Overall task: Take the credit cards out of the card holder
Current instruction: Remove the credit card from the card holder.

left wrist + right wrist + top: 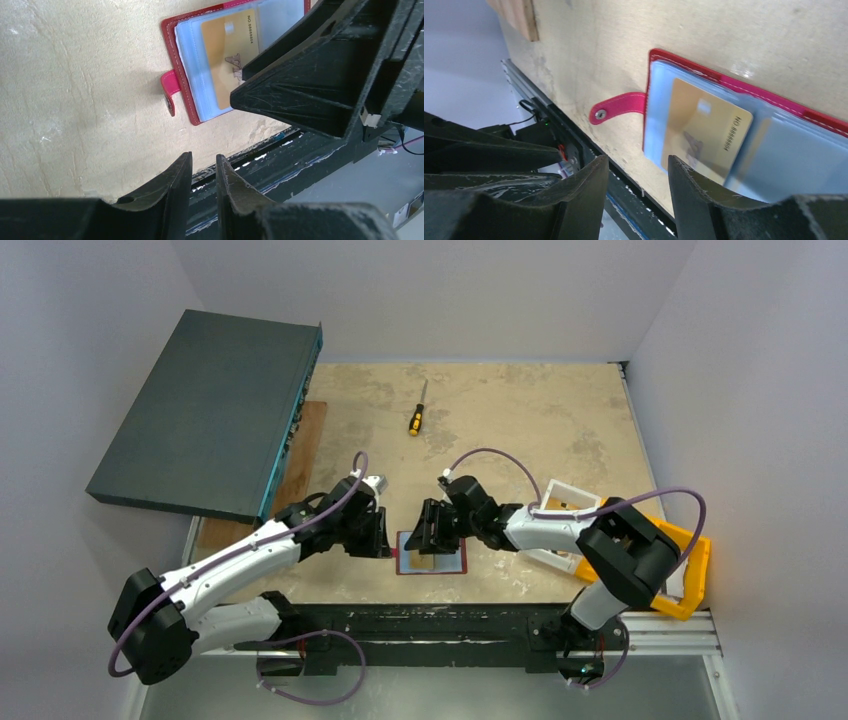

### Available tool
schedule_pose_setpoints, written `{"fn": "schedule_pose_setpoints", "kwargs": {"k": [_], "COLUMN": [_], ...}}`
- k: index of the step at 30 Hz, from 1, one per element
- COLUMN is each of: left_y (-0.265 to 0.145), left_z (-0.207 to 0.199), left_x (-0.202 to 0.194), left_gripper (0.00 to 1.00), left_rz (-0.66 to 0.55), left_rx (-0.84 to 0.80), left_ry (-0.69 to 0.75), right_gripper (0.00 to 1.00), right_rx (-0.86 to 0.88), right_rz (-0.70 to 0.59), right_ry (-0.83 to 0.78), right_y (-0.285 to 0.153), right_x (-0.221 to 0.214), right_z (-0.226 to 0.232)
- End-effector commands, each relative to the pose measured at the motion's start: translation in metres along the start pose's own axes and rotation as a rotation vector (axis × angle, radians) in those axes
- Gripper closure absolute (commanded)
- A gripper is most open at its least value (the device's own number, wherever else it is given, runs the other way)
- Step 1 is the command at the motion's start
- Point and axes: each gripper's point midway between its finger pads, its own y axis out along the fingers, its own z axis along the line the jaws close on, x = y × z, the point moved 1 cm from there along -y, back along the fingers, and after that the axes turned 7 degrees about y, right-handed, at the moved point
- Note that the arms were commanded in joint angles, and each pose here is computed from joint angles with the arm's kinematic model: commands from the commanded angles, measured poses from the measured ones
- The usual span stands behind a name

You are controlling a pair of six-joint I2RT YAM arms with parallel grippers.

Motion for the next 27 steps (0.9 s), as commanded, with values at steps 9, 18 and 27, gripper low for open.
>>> {"fn": "schedule_pose_setpoints", "kwargs": {"k": [9, 18, 27], "left_y": [0.027, 0.061, 0.091], "left_z": [-0.03, -0.033, -0.008], "left_x": [0.037, 0.043, 0.021], "left_gripper": [0.82, 0.89, 1.0], "left_rz": [-0.026, 0.02, 0.082], "left_rx": [-0.097, -0.097, -0.01], "left_ry": [0.011, 0.003, -0.009], "right_gripper": [0.54, 0.61, 0.63], "right_rx": [0.012, 0.021, 0.001], "right_rz": [-0.15, -0.125, -0.125], "right_ry": [-0.034, -0.013, 0.008], "right_y": [-0.034, -0.022, -0.018], "right_x": [0.023, 0.016, 0.017], "right_z": [0.008, -0.015, -0.033]}}
